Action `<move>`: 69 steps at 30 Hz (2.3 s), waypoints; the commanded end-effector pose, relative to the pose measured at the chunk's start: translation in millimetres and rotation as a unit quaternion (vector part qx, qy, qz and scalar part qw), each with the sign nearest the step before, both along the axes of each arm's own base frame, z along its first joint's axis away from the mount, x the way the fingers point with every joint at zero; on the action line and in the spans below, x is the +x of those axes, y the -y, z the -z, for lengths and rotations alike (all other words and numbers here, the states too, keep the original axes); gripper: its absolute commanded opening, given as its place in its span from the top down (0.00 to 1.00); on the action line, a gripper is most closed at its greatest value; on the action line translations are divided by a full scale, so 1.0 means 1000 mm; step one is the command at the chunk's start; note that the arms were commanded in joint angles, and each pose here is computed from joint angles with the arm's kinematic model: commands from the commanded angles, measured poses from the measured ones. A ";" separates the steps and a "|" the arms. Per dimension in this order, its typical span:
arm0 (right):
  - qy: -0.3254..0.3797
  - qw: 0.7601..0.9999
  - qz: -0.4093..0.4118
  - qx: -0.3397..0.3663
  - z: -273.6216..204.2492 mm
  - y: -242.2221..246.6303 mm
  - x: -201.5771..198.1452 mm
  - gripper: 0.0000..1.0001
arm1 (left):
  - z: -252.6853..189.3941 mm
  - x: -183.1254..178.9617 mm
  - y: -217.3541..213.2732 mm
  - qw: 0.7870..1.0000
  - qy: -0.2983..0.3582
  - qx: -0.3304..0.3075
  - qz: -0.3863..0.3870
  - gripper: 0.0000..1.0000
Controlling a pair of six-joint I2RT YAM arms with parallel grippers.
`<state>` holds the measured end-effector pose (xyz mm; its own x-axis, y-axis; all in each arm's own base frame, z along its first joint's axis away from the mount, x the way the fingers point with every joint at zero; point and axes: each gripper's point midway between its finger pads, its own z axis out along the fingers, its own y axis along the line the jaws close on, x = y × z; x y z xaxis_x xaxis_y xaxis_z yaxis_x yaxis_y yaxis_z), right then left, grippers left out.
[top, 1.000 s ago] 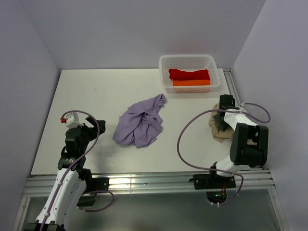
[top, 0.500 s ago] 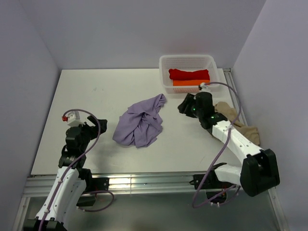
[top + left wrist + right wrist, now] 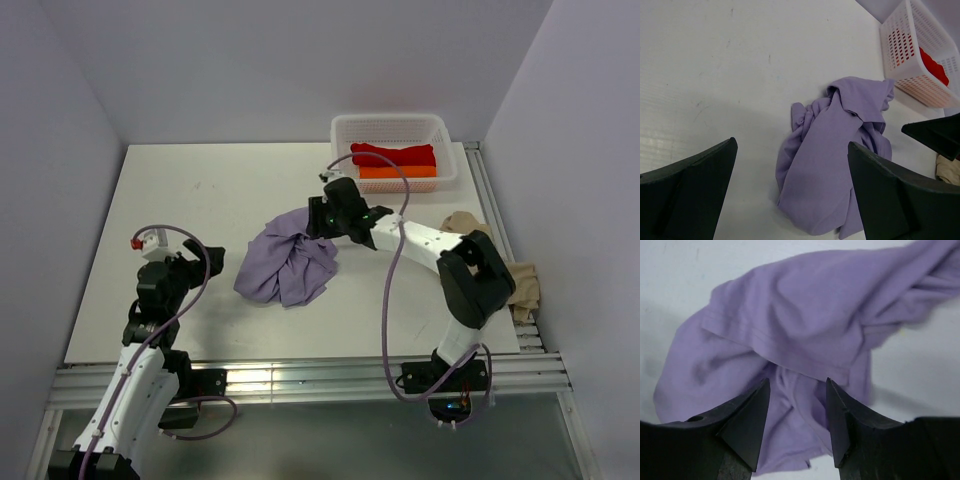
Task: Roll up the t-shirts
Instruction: Flatten the tshirt
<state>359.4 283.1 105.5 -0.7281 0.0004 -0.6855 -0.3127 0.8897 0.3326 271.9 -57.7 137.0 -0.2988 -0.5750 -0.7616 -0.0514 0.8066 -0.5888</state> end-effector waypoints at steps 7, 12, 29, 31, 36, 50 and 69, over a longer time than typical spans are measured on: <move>0.091 0.992 -0.065 -0.060 -0.026 -0.064 0.018 0.45 | -0.018 0.006 0.004 0.999 0.031 0.003 0.015 0.02; 0.094 0.990 -0.094 -0.054 -0.028 -0.091 0.013 0.45 | -0.017 0.007 0.004 1.000 0.026 0.003 0.015 0.02; 0.068 0.988 -0.112 -0.079 0.000 -0.141 0.025 0.51 | -0.014 0.007 0.004 1.000 0.020 0.003 0.014 0.02; 0.065 0.988 -0.112 -0.081 0.003 -0.141 0.026 0.51 | -0.014 0.007 0.004 1.000 0.019 0.004 0.014 0.02; 0.056 0.989 -0.109 -0.088 0.016 -0.137 0.023 0.52 | -0.014 0.007 0.004 1.000 0.019 0.004 0.014 0.02; 0.114 0.989 -0.051 -0.077 -0.048 -0.117 0.033 1.00 | -0.014 0.007 0.005 1.000 0.018 0.003 0.016 0.02; 0.279 0.957 0.029 0.079 -0.286 0.015 -0.062 1.00 | -0.048 -0.001 0.031 0.992 0.087 -0.022 0.093 0.07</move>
